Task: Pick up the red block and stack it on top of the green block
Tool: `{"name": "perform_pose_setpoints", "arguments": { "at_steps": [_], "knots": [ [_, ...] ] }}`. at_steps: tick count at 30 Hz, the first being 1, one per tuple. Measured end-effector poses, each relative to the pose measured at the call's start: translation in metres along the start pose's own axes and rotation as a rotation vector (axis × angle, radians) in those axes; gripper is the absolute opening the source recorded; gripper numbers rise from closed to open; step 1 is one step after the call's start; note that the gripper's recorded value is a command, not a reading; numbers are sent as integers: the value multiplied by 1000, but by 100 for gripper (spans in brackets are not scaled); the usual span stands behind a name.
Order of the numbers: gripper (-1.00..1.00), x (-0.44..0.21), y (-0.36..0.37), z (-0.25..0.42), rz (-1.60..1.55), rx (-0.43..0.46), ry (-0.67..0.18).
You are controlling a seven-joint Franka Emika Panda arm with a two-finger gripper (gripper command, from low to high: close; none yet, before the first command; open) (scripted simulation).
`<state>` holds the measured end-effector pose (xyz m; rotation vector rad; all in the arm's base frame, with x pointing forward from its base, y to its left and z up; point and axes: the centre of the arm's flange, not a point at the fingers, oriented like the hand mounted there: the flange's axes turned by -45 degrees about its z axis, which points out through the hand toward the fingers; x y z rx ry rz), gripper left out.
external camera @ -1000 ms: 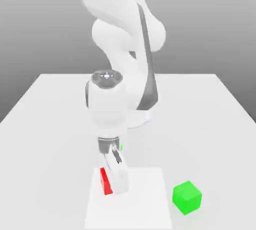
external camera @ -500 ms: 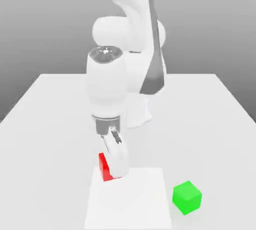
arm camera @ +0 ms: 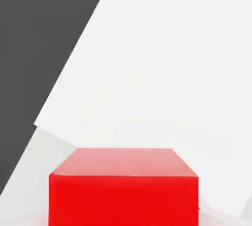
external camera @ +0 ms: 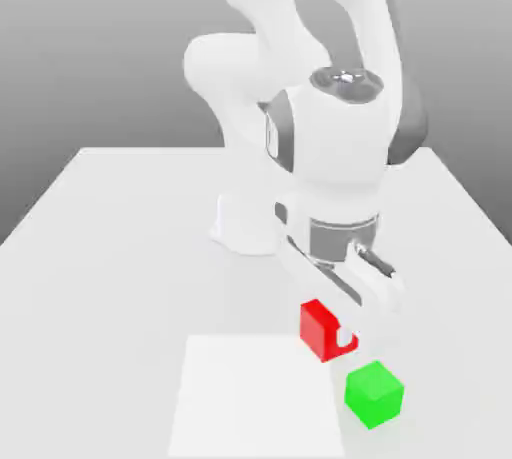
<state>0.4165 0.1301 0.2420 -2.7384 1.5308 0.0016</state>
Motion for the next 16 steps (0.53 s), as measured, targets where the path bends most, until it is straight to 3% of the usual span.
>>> {"name": "perform_pose_setpoints", "arguments": {
  "at_steps": [10, 11, 16],
  "knots": [
    [-100, -13, -14, 55, -6, 1, 4],
    [100, -13, -13, 60, -7, 0, 3],
    [100, -13, -13, 60, -7, 0, 3]
  ]
}}
